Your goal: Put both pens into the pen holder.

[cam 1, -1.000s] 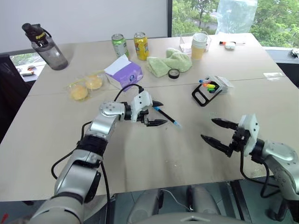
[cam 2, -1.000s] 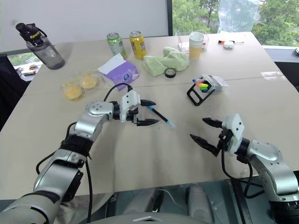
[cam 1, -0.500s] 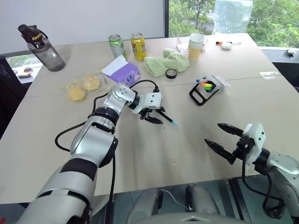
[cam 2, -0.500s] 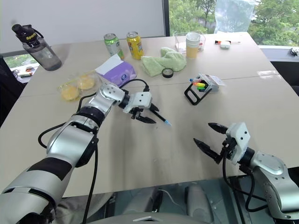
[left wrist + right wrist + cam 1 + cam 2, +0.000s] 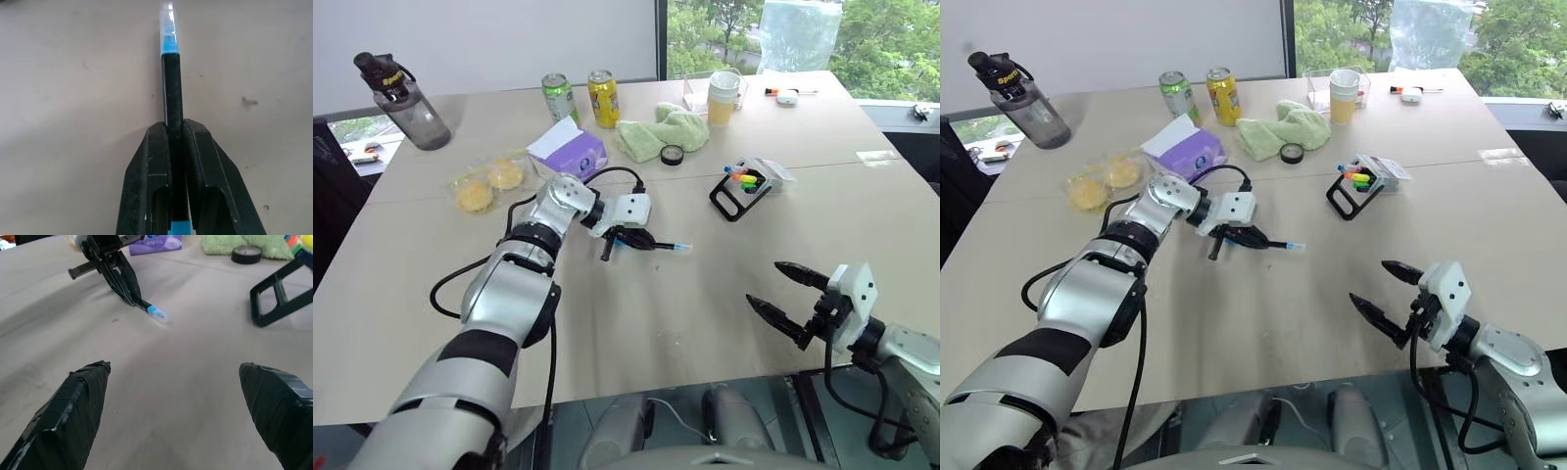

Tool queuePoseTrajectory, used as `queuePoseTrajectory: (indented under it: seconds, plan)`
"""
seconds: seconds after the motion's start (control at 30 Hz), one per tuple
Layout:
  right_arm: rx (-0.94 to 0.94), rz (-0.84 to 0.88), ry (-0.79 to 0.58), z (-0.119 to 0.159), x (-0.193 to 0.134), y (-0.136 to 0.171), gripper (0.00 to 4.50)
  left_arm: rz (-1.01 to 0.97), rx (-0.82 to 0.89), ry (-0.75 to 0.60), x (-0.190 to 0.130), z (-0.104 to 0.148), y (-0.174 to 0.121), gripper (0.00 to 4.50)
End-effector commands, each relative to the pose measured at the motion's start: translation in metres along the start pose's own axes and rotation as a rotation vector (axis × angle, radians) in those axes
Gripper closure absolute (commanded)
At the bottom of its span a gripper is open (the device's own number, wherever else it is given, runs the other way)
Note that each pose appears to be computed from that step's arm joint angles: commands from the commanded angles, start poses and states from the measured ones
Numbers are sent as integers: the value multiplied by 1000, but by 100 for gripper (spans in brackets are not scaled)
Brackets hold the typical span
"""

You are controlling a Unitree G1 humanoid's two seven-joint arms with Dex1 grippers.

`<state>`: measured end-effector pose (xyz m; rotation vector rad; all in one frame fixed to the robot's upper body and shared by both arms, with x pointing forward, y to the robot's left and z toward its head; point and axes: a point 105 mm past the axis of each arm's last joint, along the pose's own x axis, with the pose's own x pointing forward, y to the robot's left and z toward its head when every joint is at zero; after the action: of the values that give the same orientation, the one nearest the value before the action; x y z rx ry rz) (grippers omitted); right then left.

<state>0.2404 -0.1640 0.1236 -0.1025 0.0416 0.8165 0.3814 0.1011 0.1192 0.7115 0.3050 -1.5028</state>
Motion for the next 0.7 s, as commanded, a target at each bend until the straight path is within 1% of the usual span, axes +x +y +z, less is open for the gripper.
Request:
queuePoseTrajectory:
  seconds: [0.03, 0.13, 0.2, 0.3, 0.37, 0.43, 0.5, 0.6, 0.7]
  plan:
    - [29, -1, -66, 12, 7, -3, 0, 31, -39, -153, -9, 17, 5, 447]
    - [89, -5, -127, 24, 16, -9, 0, 15, -95, -297, -16, 33, 5, 447]
    - [138, 19, -168, 32, 25, -7, 0, 0, -122, -402, -20, 46, 2, 447]
    - [242, 64, -285, 51, 45, 3, 0, -6, -189, -590, -24, 74, -5, 447]
    - [317, 98, -368, 67, 61, 10, 0, -12, -224, -685, -27, 91, -12, 447]
    - [347, 144, -405, 80, 75, 18, 0, -4, -264, -764, -30, 104, -18, 447]
    - [356, 175, -428, 90, 87, 22, 0, 4, -303, -816, -31, 112, -23, 447]
    - [395, 196, -485, 106, 101, 22, 0, 5, -314, -820, -25, 116, -33, 447]
    - [399, 223, -513, 113, 103, 22, 0, 17, -319, -817, -24, 118, -35, 447]
